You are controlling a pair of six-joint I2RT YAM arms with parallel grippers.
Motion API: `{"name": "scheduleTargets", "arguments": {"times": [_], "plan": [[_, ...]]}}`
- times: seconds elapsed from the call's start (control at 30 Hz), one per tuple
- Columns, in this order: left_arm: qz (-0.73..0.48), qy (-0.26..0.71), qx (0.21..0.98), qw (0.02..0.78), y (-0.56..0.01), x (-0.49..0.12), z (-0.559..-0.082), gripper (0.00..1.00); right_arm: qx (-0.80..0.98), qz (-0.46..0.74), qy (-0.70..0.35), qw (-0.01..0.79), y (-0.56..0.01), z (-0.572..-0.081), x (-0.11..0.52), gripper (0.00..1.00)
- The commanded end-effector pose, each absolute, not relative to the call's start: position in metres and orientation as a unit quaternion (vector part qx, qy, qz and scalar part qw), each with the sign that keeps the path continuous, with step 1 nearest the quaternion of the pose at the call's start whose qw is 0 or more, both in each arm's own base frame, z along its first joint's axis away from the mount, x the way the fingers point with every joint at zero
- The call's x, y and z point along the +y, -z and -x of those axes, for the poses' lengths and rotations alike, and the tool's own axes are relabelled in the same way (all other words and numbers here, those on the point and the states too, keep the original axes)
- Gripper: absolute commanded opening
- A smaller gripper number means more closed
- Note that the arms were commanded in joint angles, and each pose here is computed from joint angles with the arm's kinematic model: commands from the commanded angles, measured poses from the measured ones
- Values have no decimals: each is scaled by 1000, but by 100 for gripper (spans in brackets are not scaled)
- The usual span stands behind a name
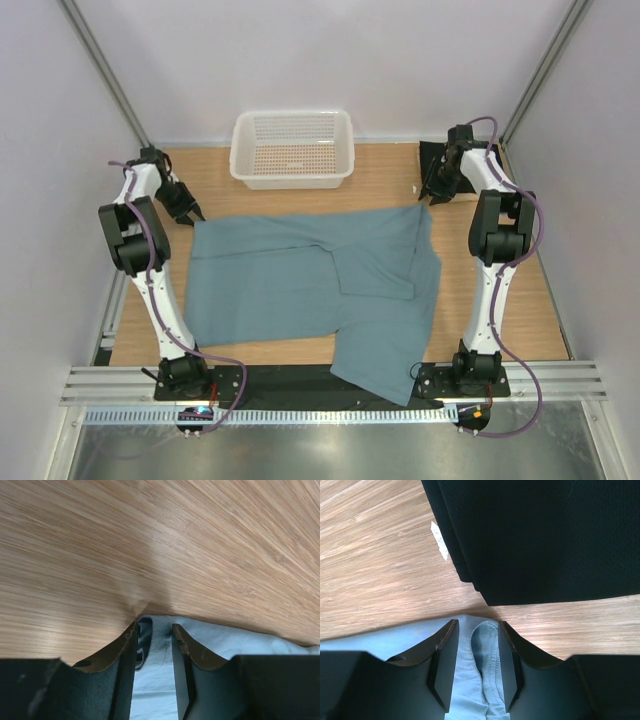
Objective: Fold and stack the t-shirts
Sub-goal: Fold the tshirt
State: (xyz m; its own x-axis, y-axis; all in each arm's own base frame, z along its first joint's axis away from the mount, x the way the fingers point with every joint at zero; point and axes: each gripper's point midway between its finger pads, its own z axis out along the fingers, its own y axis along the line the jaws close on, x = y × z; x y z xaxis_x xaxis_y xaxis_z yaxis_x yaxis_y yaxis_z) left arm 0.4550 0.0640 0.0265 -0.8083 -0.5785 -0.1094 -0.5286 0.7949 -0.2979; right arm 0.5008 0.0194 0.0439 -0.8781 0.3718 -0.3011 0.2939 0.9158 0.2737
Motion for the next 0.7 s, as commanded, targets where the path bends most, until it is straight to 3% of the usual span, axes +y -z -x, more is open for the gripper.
{"name": "scheduleTargets", "arguments": {"times": [0.0,0.47,0.67], "plan": [[282,141,942,111,-42,58,-458,33,960,-170,-117,191,-53,-508,18,43],[290,153,937,119,-43,57,-465,19,959,-173,-142,172,-56,-497,35,40],[296,162,934,120,-41,54,-469,4,956,-182,-146,176,-47,-505,41,36]]}}
